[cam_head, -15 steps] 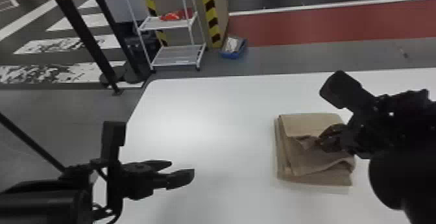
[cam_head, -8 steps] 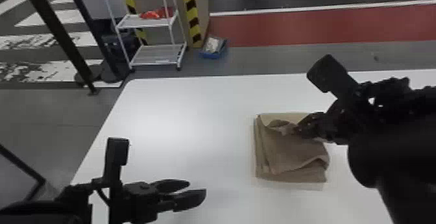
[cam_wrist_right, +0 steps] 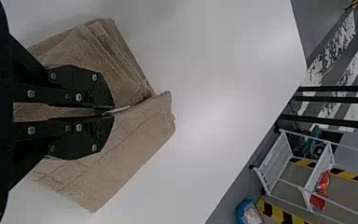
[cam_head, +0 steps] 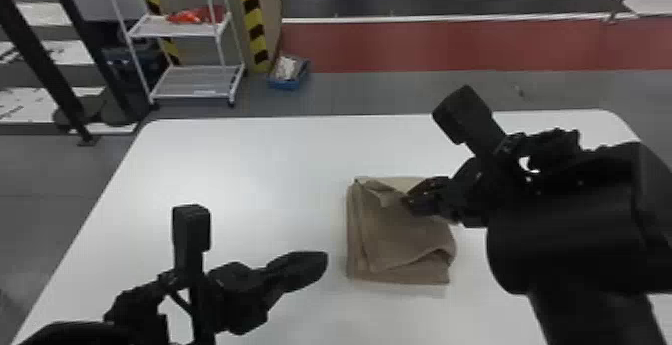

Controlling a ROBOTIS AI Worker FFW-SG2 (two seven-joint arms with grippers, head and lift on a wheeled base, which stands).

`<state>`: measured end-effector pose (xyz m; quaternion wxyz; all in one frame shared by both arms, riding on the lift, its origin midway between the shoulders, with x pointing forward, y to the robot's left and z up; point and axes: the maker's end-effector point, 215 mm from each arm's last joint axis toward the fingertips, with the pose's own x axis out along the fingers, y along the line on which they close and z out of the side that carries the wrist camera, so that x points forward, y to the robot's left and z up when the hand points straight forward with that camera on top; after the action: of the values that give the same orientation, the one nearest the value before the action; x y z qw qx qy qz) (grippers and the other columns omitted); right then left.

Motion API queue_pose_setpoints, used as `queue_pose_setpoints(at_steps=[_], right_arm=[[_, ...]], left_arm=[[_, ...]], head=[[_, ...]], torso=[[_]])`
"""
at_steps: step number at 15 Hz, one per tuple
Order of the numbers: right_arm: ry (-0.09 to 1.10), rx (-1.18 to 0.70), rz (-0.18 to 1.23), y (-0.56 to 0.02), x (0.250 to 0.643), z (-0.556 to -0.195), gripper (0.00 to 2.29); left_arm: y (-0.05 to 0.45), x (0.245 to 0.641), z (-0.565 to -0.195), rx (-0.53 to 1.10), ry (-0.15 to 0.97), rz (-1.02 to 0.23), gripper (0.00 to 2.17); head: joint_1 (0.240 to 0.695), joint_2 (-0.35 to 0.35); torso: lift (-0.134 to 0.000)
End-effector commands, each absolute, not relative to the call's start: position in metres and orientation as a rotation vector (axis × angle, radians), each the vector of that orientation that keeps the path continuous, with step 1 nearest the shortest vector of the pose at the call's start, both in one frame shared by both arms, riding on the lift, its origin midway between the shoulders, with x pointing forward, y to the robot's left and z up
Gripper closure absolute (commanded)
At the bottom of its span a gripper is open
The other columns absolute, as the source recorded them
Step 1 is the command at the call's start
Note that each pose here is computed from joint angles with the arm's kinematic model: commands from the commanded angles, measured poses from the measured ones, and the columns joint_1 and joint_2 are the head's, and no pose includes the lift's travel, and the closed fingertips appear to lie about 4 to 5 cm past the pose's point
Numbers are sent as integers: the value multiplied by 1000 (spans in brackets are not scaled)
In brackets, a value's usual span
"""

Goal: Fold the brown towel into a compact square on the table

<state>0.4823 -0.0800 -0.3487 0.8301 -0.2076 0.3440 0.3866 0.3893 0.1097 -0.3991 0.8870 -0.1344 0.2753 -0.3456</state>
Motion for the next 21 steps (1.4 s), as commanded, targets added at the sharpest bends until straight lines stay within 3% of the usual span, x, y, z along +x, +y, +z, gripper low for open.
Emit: queue_pose_setpoints(at_steps=[1, 7, 13, 21], right_arm=[[732, -437, 831, -76, 479, -349, 1031], [752, -434, 854, -67, 465, -362, 1031], [751, -443, 858, -67, 453, -366, 1035], [733, -471, 861, -73, 439, -362, 1031]], left_arm=[[88, 386, -393, -294, 530, -757, 2145], [49, 388, -393, -305, 445, -821, 2145], [1, 382, -407, -282, 442, -884, 2145], [34, 401, -449, -145, 484, -799, 2145]], head=[[695, 40], [695, -1], [695, -69], [695, -71]], torso=[[-125], [-125], [-125], [-125]])
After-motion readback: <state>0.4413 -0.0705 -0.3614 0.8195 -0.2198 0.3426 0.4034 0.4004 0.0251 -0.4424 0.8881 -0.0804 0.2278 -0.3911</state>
